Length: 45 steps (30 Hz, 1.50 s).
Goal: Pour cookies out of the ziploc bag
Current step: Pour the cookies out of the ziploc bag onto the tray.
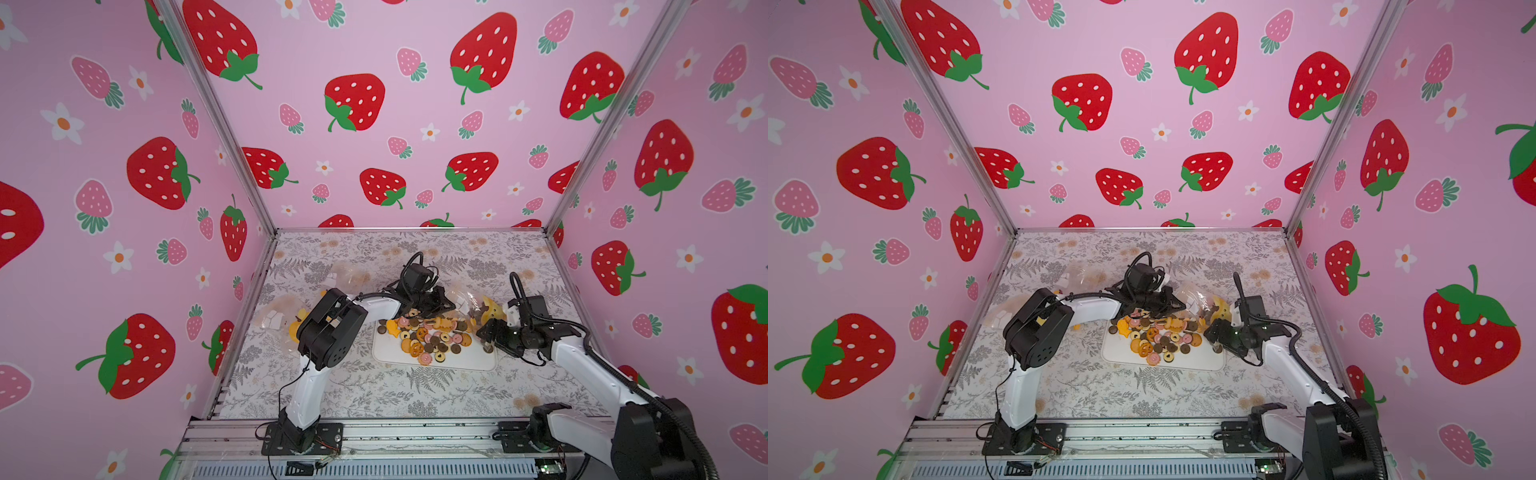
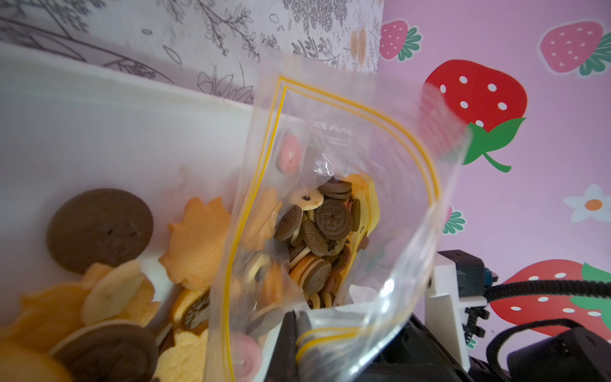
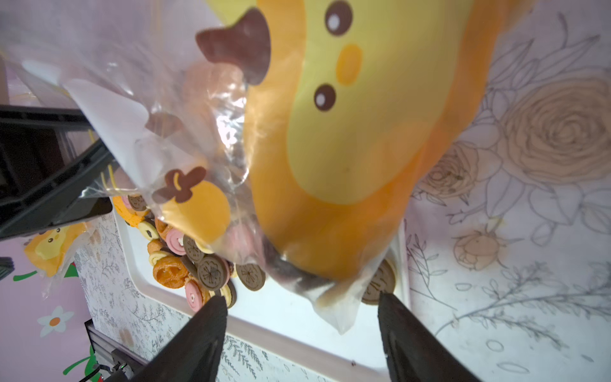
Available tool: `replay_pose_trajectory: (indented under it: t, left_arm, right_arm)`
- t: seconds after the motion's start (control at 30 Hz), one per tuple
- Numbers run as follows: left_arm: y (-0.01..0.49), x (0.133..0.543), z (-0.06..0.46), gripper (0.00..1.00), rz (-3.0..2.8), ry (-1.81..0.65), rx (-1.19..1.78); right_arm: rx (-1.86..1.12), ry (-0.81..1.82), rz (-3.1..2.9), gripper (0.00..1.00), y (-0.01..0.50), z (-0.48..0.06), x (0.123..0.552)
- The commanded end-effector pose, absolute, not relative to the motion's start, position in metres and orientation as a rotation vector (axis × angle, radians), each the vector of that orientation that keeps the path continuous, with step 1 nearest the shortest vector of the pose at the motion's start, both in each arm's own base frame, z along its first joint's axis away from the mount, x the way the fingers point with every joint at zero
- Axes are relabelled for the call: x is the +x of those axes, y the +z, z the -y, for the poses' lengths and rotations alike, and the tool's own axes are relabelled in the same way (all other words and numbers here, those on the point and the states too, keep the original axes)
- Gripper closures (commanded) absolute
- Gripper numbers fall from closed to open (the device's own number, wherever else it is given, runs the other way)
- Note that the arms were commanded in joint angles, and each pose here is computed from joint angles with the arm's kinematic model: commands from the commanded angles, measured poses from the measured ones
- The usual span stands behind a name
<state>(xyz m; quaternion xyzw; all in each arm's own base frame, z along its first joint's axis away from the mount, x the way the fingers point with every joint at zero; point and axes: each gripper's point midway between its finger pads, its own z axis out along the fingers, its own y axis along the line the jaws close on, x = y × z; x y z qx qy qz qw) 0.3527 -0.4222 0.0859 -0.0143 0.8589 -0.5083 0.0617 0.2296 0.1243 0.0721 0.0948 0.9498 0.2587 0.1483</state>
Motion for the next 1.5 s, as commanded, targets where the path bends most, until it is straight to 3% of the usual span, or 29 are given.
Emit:
replay_pose_trajectory:
  t: [0.0, 0.93, 1.47]
  left_arm:
    - [0.108, 0.355, 0.429, 1.0, -2.544, -1.593, -0.007]
    - [0.11, 0.355, 0.43, 1.0, -2.539, -1.61, -0.015]
    - [0.112, 0.355, 0.431, 1.0, -2.533, -1.618, -0.015]
  right_arm:
    - [0.248, 0.709, -2.782, 0.28, 0.066, -0.119, 0.212]
    - [0.148, 0.664, -2.854, 0.69, 0.036, -0.131, 0.222]
    - [0.146, 0.664, -2.851, 0.92, 0.043, -0.13, 0.219]
